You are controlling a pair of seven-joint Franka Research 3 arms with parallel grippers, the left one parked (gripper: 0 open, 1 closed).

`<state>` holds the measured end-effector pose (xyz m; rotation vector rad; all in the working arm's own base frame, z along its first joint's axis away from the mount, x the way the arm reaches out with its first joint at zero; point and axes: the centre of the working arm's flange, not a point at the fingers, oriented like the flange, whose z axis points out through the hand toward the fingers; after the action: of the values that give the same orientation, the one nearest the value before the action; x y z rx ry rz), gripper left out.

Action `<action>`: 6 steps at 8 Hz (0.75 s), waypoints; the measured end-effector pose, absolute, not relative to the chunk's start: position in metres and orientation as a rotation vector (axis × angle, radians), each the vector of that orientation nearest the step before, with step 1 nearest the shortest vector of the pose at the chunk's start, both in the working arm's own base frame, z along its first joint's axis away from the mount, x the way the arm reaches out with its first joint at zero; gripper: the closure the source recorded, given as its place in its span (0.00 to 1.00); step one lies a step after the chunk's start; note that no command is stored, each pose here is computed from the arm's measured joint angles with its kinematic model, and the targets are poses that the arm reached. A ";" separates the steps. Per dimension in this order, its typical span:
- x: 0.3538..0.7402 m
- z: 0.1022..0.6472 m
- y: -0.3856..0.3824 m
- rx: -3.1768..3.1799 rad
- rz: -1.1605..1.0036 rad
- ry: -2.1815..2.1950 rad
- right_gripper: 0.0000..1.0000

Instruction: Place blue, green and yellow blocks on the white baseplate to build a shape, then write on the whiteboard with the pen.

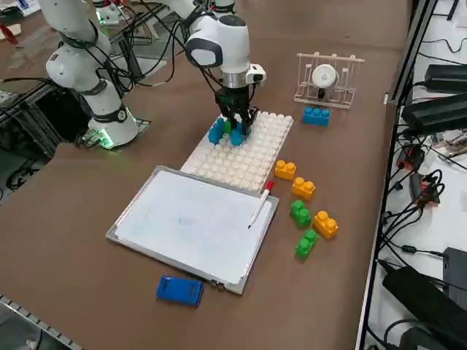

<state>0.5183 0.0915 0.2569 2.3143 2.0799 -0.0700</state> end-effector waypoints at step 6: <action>0.519 0.249 0.093 2.250 -0.085 2.116 0.60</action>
<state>0.5188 0.0933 0.2489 2.2497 2.1159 -0.0854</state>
